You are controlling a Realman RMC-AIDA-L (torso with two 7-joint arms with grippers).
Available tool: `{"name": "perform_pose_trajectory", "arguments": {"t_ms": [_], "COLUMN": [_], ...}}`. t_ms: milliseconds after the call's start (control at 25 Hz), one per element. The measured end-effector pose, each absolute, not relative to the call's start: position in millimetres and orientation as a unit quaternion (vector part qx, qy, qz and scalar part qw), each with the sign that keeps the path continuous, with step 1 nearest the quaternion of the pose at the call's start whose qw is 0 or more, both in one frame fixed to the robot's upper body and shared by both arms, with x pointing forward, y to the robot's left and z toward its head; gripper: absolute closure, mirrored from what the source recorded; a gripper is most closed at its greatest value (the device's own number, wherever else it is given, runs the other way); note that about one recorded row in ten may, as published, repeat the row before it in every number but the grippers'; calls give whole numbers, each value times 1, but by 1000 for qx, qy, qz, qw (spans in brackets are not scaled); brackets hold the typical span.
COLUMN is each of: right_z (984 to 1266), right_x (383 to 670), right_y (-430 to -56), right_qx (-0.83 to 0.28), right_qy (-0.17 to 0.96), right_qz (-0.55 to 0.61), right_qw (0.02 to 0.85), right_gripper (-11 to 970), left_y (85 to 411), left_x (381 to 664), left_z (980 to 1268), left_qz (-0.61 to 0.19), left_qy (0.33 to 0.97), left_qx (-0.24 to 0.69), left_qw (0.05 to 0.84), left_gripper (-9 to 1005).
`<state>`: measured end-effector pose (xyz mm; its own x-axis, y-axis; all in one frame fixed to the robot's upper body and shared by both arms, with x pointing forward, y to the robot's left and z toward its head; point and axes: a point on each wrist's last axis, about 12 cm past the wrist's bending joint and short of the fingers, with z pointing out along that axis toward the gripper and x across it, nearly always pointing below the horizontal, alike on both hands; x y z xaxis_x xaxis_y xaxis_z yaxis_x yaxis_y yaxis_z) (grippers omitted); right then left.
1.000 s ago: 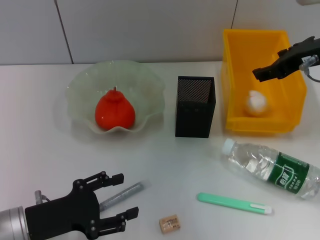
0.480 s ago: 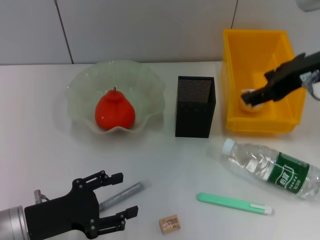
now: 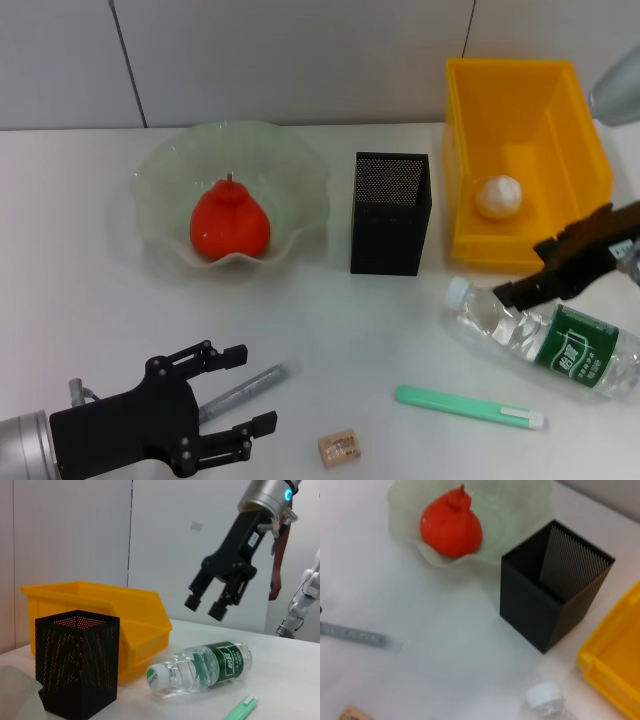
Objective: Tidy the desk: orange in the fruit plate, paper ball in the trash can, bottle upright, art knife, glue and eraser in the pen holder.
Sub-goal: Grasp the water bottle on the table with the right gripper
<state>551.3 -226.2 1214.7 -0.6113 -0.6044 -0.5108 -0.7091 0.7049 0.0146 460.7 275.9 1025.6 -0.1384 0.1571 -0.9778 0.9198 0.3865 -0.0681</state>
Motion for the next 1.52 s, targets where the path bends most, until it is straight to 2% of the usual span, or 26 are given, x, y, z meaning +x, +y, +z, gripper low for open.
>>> {"name": "perform_pose_trajectory", "arguments": {"t_ms": [400, 1040, 1520], "right_z": [1203, 1199, 1189], "right_x": [544, 546, 549], "right_y": [-230, -236, -243], "right_qx": [-366, -363, -456], "right_qy": [898, 906, 869], "right_qz": [107, 74, 25], "right_qw": [220, 203, 190], "right_gripper": [193, 192, 191], "left_y": [275, 276, 276], "left_x": [460, 456, 458], "left_z": [1026, 1029, 1030], "left_qz": [-375, -384, -384], "left_qy": [653, 640, 638], "left_qx": [411, 413, 415], "left_qw": [513, 521, 523], "left_gripper": [206, 207, 208]}}
